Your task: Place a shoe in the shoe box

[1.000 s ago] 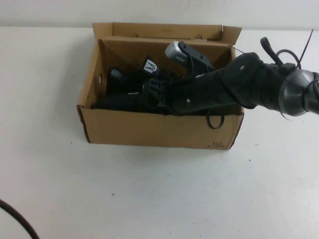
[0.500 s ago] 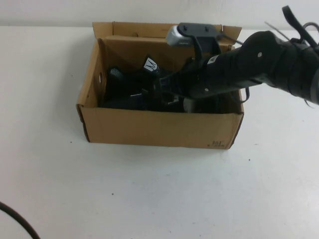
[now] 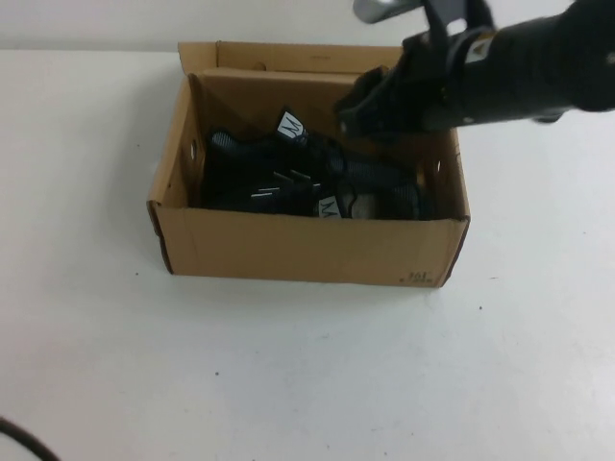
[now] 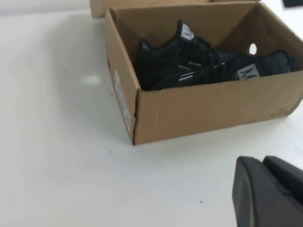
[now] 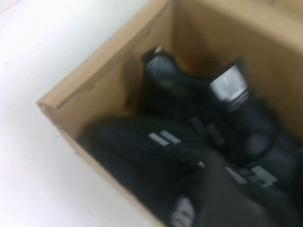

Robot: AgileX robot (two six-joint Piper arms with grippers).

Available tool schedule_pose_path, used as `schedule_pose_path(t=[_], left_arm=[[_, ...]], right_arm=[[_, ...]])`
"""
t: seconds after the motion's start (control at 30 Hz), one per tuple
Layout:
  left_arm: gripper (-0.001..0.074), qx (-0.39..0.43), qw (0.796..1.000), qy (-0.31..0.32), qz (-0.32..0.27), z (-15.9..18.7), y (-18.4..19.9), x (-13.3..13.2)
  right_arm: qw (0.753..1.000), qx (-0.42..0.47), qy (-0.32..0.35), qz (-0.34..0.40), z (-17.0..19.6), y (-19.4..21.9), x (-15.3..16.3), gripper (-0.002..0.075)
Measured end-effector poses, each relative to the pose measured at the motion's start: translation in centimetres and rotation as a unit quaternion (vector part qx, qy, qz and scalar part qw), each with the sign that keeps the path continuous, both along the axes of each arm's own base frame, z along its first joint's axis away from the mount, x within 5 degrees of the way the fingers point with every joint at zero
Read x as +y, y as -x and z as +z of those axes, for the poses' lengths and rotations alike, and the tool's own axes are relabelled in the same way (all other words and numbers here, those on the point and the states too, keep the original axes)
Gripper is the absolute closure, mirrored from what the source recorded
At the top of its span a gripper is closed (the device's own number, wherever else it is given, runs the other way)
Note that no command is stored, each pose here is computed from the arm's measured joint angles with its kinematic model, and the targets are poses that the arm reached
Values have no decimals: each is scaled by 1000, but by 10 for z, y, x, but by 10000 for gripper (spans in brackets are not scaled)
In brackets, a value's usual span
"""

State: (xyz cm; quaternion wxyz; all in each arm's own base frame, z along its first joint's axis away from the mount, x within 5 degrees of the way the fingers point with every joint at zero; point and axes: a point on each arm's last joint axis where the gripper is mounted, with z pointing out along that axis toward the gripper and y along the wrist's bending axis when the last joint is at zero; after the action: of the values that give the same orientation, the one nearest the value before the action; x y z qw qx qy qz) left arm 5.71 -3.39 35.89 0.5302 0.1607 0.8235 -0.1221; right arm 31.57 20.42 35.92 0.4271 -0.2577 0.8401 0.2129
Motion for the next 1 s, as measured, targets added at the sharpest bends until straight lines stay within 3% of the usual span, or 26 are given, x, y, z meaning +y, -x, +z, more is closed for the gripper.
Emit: schedule_pose_path(t=[0.07,0.13,0.23,0.37,0.6,0.7,0.8,1.0], left_arm=[[736,-17,1000,-17,-12,8,5,-1],[736,-46,998,-31,-25,19,14,-1],[736,-89,994,-46,-49,29,30,-2],[736,-138,988,-58,-44,34,50,2],[736,-129,988,-1,89,25,45,21],[736,-117,987,11,114,14,37,24],[736,-118,986,10,117,6,30,24],[736,-140,986,-21,93,1,25,21]], right_arm=[[999,-32,12,2,17,9,-8,547],[998,-61,11,2,35,21,-16,649],[995,-101,1,0,62,40,-29,714],[988,-155,-3,-2,96,72,-49,736],[971,-234,-46,-23,147,146,-95,741],[961,-263,-64,-53,155,178,-119,741],[955,-274,-74,-87,148,207,-143,741],[967,-226,-55,-109,87,239,-165,741]])
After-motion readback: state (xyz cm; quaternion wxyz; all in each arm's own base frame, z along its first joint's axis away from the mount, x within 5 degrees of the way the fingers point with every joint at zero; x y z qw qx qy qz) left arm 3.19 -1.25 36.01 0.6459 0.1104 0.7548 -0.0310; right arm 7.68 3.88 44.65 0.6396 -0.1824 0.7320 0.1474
